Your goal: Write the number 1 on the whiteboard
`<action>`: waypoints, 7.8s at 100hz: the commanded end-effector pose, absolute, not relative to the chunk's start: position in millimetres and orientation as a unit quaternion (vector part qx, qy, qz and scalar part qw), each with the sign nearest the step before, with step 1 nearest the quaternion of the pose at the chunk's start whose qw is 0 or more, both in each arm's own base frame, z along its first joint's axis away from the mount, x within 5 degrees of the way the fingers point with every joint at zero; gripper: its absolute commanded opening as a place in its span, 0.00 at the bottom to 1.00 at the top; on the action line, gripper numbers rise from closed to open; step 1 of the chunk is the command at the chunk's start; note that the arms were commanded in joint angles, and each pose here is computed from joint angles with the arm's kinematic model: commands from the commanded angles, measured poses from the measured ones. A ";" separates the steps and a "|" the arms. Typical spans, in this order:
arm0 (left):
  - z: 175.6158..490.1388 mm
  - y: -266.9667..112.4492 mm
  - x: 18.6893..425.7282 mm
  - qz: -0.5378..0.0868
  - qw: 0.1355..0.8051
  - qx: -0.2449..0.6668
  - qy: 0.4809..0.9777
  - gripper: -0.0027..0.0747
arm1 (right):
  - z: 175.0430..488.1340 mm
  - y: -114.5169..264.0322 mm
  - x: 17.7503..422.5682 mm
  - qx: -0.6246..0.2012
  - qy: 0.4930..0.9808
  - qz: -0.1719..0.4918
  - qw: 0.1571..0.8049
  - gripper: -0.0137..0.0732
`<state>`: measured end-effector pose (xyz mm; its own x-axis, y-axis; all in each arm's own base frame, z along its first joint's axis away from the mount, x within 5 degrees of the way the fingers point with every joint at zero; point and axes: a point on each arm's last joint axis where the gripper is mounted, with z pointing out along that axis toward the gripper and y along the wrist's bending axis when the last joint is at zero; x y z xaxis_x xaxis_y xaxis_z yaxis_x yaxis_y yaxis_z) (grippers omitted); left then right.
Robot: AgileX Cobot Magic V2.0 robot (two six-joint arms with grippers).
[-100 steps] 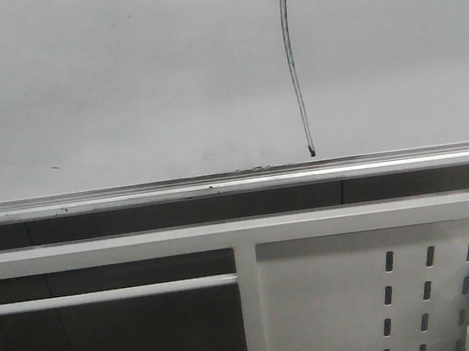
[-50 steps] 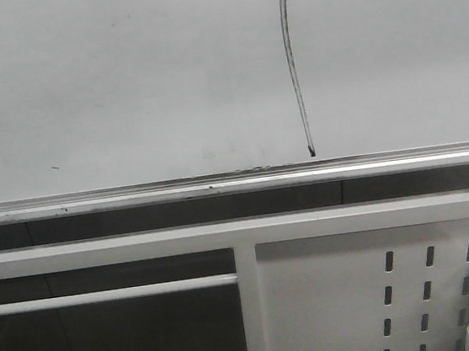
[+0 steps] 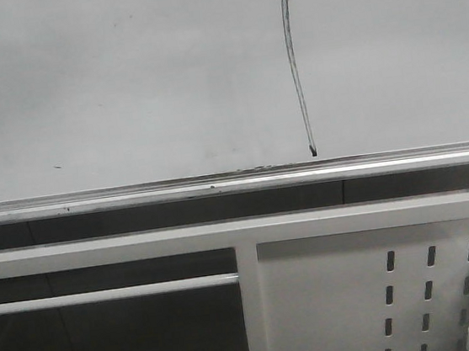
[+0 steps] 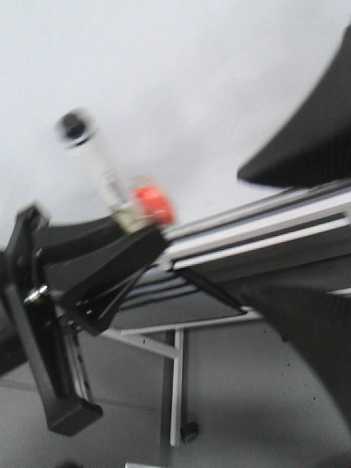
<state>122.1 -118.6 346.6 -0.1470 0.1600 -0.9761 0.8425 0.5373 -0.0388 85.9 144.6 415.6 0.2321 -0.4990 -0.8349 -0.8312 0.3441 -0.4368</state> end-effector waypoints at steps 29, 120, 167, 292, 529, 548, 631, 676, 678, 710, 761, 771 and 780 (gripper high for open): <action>320.9 -142.6 159.7 -0.262 0.567 0.260 0.736 0.01 | 393.3 70.7 52.2 -0.456 0.589 0.183 0.642 0.10; 372.7 -137.3 147.0 -0.194 0.652 0.274 0.680 0.01 | 311.7 6.6 58.6 -0.231 0.657 0.084 0.712 0.10; 363.9 -138.4 143.1 -0.208 0.640 0.286 0.682 0.01 | 312.5 -20.3 42.2 -0.180 0.627 0.108 0.750 0.10; 323.4 -139.9 132.5 -0.311 0.633 0.236 0.669 0.01 | 312.5 -20.4 42.2 -0.180 0.627 0.108 0.750 0.10; 261.2 -177.6 207.4 -0.267 0.640 0.058 0.718 0.01 | 331.0 2.2 21.1 -0.250 0.511 0.257 0.781 0.10; 261.1 -177.3 207.5 -0.267 0.639 0.054 0.719 0.01 | 328.6 2.4 22.1 -0.233 0.531 0.282 0.764 0.10; 260.0 -177.3 207.5 -0.268 0.635 0.053 0.723 0.01 | 324.8 3.1 23.1 -0.206 0.561 0.321 0.734 0.10; 273.6 -182.3 212.8 -0.279 0.641 0.048 0.713 0.31 | 324.8 3.1 23.1 -0.206 0.561 0.322 0.734 0.10; 273.1 -182.2 212.7 -0.279 0.640 0.048 0.714 0.34 | 324.8 3.1 23.1 -0.206 0.561 0.322 0.734 0.10; 271.4 -182.9 212.2 -0.279 0.633 0.052 0.720 0.63 | 324.5 3.7 22.7 -0.201 0.565 0.333 0.728 0.10; 269.6 -149.9 167.3 -0.292 0.594 0.105 0.742 0.69 | 327.0 4.9 20.4 -0.205 0.551 0.347 0.731 0.10; 280.0 -137.9 151.8 -0.308 0.599 0.117 0.730 0.67 | 327.0 4.9 20.4 -0.205 0.551 0.347 0.731 0.10; 292.0 -126.6 135.1 -0.324 0.597 0.136 0.721 0.52 | 327.0 4.9 20.4 -0.205 0.551 0.347 0.731 0.10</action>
